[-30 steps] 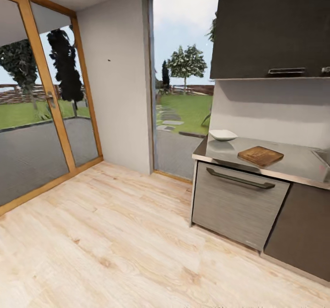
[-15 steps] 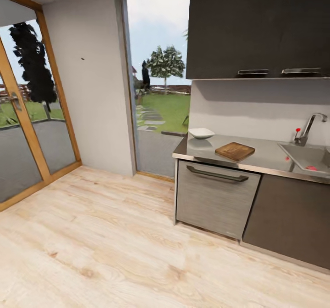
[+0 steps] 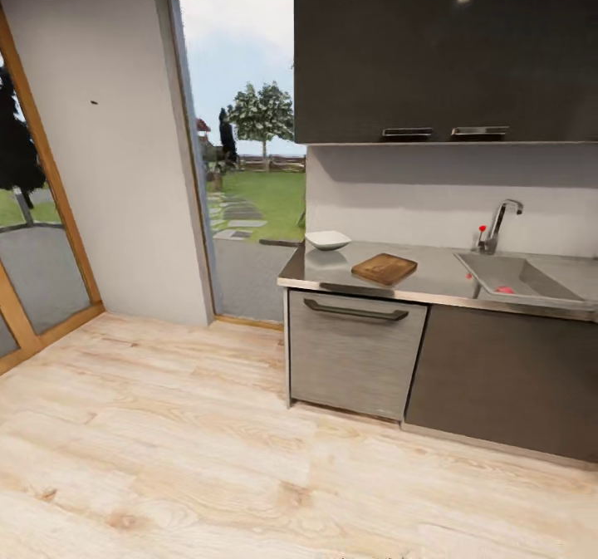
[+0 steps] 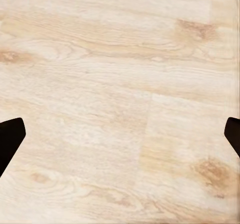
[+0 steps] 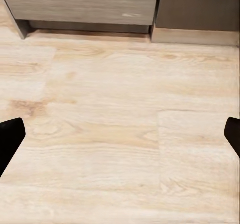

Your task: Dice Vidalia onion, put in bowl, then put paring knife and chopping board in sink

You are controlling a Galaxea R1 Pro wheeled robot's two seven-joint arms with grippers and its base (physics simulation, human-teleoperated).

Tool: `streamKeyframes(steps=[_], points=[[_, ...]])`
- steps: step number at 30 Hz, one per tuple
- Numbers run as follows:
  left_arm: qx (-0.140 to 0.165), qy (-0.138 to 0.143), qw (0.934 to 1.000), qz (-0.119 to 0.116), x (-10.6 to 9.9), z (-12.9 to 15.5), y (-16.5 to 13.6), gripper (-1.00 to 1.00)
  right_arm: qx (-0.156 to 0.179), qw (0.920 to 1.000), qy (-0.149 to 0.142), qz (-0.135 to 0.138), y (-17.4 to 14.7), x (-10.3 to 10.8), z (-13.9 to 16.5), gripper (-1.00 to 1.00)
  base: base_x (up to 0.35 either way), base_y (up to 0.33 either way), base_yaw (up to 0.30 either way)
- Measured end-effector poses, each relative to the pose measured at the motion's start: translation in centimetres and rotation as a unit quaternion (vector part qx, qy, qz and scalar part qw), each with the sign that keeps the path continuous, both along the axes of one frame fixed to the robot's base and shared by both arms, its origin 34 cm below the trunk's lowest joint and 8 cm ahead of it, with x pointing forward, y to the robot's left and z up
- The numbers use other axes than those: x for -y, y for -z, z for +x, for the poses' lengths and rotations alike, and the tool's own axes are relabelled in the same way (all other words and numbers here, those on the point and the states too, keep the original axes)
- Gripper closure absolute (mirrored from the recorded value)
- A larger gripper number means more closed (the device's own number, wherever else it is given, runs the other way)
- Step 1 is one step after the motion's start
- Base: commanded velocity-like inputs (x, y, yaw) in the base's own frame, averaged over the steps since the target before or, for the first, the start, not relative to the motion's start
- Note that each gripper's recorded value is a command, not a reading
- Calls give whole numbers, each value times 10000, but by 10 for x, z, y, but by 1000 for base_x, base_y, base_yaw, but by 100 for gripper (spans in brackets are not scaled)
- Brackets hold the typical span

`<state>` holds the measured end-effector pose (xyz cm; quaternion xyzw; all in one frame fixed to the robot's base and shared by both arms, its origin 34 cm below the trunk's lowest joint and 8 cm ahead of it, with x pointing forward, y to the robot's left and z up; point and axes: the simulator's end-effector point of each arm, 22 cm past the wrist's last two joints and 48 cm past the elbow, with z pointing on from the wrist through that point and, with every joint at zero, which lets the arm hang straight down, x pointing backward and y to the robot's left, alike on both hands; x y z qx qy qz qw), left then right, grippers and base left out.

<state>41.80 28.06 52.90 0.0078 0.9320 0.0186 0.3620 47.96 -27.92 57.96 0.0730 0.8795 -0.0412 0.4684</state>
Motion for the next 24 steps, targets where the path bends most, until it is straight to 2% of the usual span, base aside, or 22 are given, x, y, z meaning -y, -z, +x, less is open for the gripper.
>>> streamKeyframes(steps=[11, 24], points=[[-107, -3, 9999, 6, -1, -8, 6, -100, 0, 10000, 2, -2, 0, 0, 0, -100, 0, 27, -280], [-107, 3, 9999, 5, 0, -8, 6, -100, 1, 10000, 1, -3, 0, 0, 0, -100, 0, 287, -280]])
